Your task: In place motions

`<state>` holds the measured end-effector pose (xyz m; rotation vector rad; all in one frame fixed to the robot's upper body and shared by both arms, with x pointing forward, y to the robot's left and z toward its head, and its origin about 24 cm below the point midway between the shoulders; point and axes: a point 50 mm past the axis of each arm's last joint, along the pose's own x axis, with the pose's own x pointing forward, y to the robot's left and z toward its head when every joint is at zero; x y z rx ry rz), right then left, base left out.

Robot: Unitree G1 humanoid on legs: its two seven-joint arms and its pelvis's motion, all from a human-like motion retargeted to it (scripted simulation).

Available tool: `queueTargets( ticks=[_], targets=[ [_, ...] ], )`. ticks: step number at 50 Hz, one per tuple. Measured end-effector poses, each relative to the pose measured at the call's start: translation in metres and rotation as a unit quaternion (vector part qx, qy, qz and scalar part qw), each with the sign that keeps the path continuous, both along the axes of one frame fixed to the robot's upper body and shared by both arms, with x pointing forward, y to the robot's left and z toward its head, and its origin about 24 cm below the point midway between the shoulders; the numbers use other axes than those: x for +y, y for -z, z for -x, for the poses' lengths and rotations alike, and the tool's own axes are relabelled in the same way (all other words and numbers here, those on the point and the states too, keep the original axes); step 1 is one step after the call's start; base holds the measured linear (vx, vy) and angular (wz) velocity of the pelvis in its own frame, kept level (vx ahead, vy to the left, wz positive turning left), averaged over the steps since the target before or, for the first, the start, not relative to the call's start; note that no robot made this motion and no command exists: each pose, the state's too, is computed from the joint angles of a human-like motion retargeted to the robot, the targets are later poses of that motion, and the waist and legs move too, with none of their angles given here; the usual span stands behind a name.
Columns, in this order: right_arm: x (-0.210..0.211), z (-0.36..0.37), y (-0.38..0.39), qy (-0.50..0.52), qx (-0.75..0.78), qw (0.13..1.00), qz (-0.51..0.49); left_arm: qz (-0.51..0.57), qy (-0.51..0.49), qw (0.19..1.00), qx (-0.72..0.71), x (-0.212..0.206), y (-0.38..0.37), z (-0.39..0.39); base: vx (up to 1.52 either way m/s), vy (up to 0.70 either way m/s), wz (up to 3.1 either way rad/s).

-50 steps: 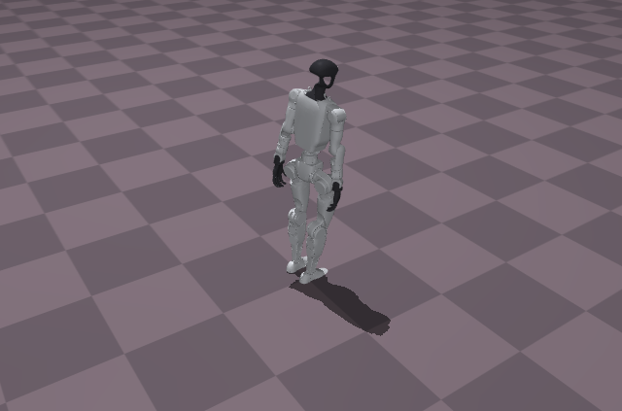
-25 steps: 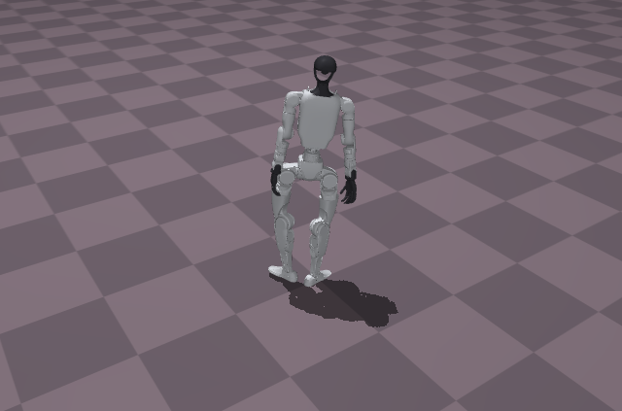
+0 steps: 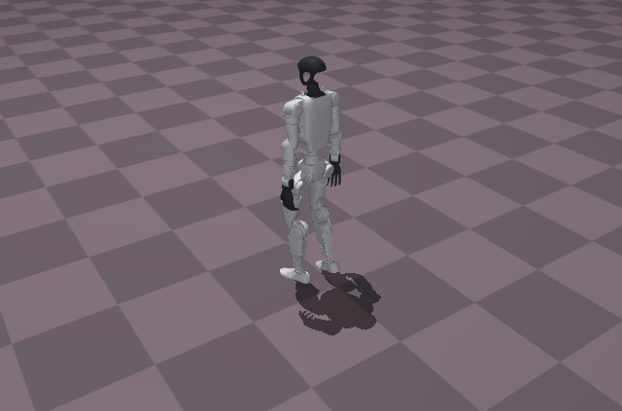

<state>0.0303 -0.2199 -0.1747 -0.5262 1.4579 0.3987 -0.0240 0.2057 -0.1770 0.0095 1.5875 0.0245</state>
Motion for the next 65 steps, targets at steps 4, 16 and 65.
queueTargets(
  ticks=[4,16,65],
  targets=[
    [0.001,0.002,0.0,-0.035,0.007,0.999,0.003,-0.007,-0.01,1.0,-0.01,-0.002,0.001,-0.004,0.16,-0.09,1.43],
    [0.008,0.0,0.001,-0.041,0.013,0.999,-0.016,0.03,-0.043,0.998,0.027,-0.026,0.001,0.015,0.1,-0.08,0.73],
    [-0.06,0.027,-0.017,0.122,0.028,0.982,0.138,0.036,0.135,0.989,-0.043,-0.005,0.001,-0.034,-0.13,-0.01,-2.07]
  ],
)
